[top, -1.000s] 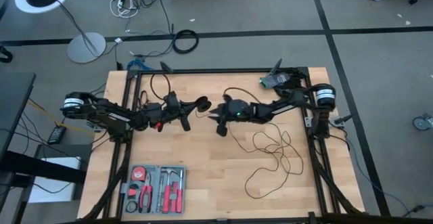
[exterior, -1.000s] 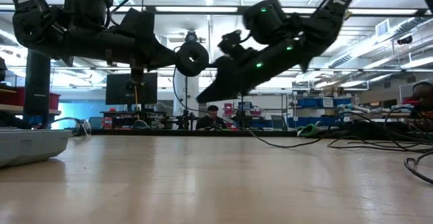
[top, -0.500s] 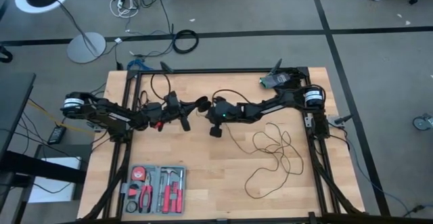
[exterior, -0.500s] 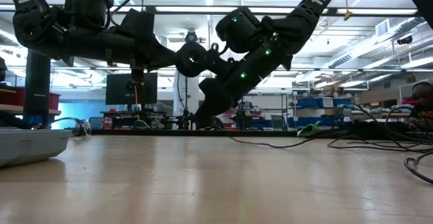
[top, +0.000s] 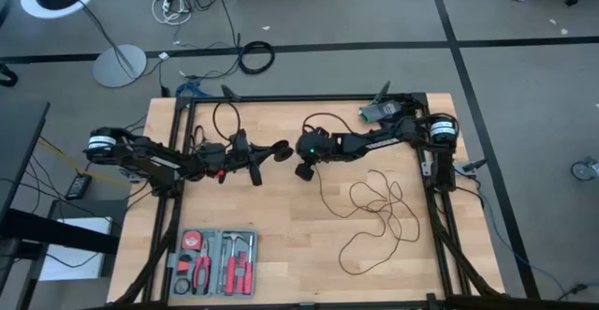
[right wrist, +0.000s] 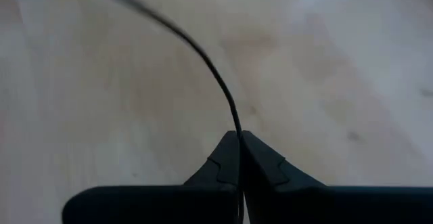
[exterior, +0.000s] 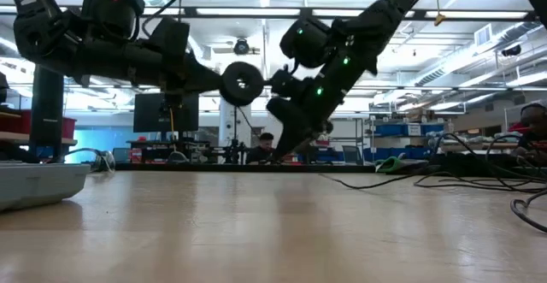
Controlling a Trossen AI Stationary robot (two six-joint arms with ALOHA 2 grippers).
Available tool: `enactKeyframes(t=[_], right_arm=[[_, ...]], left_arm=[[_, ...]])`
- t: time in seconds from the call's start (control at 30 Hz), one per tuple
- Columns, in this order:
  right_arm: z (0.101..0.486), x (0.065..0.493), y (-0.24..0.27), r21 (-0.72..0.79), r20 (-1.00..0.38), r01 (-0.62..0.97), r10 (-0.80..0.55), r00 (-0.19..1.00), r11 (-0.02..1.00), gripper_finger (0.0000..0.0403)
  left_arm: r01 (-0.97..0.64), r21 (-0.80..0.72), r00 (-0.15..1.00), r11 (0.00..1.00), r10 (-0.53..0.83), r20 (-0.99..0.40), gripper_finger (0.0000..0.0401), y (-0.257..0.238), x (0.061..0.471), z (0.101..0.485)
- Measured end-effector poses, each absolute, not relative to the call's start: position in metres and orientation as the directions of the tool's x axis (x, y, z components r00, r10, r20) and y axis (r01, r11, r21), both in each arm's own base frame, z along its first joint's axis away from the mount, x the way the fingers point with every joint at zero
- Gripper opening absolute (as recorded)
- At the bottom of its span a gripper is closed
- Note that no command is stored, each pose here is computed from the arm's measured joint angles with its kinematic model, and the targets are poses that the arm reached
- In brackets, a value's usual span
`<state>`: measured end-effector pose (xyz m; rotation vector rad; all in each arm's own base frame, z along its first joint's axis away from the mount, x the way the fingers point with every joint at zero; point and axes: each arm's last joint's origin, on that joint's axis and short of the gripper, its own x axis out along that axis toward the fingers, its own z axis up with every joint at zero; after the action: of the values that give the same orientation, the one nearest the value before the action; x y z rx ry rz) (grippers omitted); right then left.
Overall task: Coil cords
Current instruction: Coil the black wire on the spool
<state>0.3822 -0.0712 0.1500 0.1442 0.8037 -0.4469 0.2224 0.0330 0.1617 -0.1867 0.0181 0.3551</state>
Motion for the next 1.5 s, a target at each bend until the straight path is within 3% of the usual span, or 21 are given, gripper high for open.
enactKeyframes(t=[0.23,0.37,0.77,1.07,1.5], right_arm=[[0.199,0.368,-0.074,0.001,-0.657,0.467,-0.351,0.667,0.885,0.0001],[0.219,0.371,-0.071,0.05,-0.552,0.454,-0.354,0.755,0.89,0.0001],[0.23,0.395,-0.044,0.098,-0.32,0.312,-0.267,0.909,0.945,0.0],[0.225,0.403,-0.039,0.119,-0.265,0.25,-0.212,0.941,0.961,0.0],[0.193,0.408,-0.034,0.088,-0.403,0.252,-0.197,0.894,0.964,0.0005]], left_arm=[[-0.382,-0.163,0.923,0.91,0.368,-0.11,0.0,0.033,0.213,0.149],[-0.396,-0.146,0.915,0.906,0.376,-0.146,0.0,0.033,0.212,0.145],[-0.494,-0.126,0.866,0.86,0.474,-0.159,0.0,0.036,0.212,0.144],[-0.502,-0.148,0.865,0.852,0.491,-0.108,0.0,0.038,0.223,0.158],[-0.516,-0.159,0.857,0.842,0.51,-0.076,0.0,0.04,0.236,0.173]])
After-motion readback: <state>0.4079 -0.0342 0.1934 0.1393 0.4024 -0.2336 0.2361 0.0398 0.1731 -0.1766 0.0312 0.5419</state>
